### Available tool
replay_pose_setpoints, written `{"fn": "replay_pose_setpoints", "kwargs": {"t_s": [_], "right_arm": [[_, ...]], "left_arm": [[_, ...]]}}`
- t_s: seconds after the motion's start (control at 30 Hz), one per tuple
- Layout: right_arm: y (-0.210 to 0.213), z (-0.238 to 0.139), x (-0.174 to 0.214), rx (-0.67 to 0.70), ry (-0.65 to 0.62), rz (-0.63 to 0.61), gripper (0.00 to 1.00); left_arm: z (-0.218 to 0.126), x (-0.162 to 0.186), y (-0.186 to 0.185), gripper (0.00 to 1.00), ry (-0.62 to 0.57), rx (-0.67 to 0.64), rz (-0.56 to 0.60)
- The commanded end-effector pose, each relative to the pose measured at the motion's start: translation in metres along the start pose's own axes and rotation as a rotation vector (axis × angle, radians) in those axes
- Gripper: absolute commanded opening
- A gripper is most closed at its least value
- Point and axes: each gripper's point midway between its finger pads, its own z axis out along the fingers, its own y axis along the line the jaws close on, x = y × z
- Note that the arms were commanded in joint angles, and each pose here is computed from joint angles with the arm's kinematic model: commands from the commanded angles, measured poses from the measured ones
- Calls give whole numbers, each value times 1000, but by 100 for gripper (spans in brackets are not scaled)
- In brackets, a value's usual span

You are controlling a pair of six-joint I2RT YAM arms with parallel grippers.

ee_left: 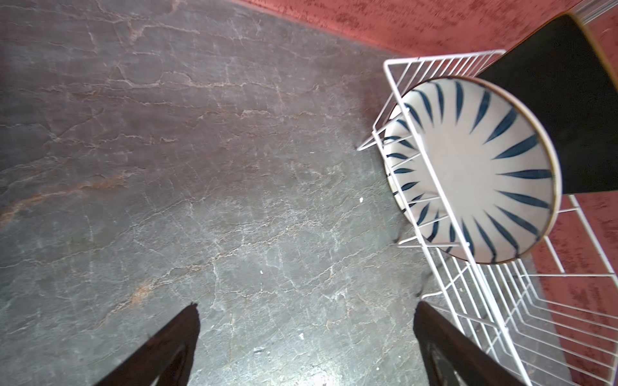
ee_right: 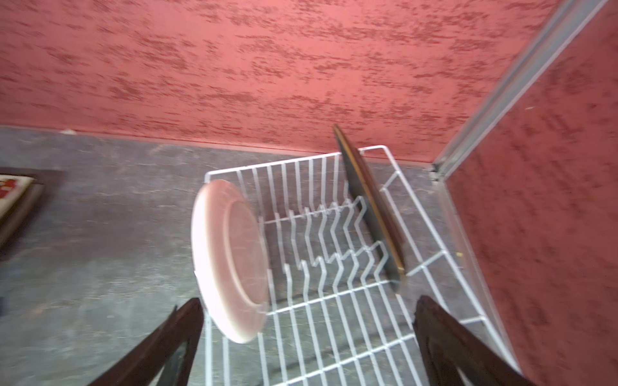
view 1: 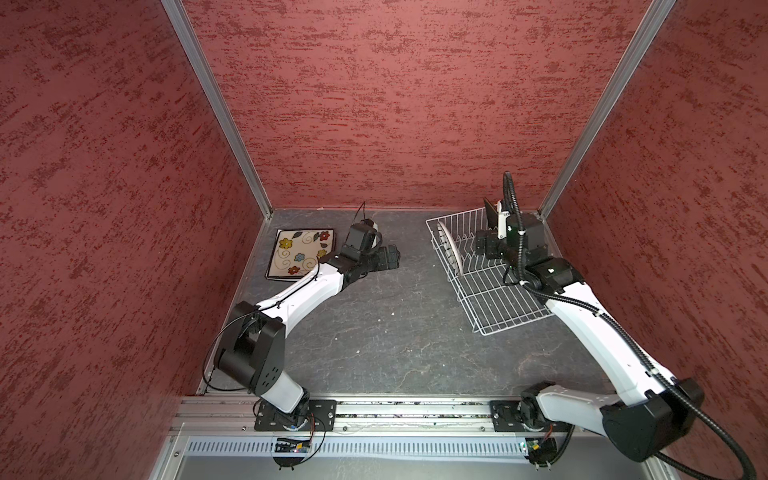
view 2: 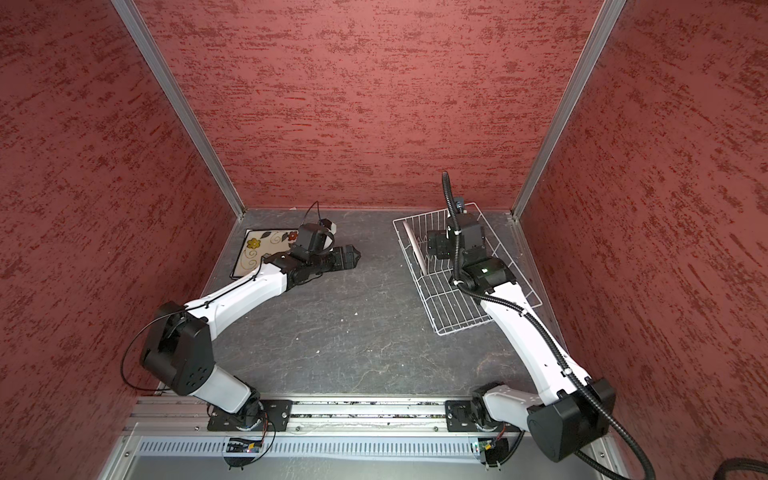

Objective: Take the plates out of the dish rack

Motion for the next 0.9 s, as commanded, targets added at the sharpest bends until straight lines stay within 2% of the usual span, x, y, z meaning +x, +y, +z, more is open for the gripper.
{"fn": "replay_pose_setpoints", "kwargs": {"t_s": [0.0, 0.17, 0.27, 0.33, 0.53, 0.73, 0.87], "right_arm": [[-21, 7, 15, 84, 61, -113, 99], [-39, 20, 21, 126, 122, -172, 98], [-50, 27, 25, 138, 156, -185, 85], [-56, 34, 28, 140, 174, -191, 80], [-74, 57, 34, 167, 240, -222, 79], [-77, 81, 33, 147, 276, -233, 68], [-76, 93, 35, 130, 298, -242, 66]], "left_arm": [[-7, -10, -23, 100, -64, 108, -20], [-6, 0, -33, 99, -47, 143, -29], [-8, 4, -43, 99, -40, 188, -28], [-12, 4, -51, 100, -30, 217, -21], [-23, 2, -68, 100, -45, 277, -16], [-21, 3, -75, 99, -23, 290, -21], [-21, 4, -80, 100, -16, 316, -27]]}}
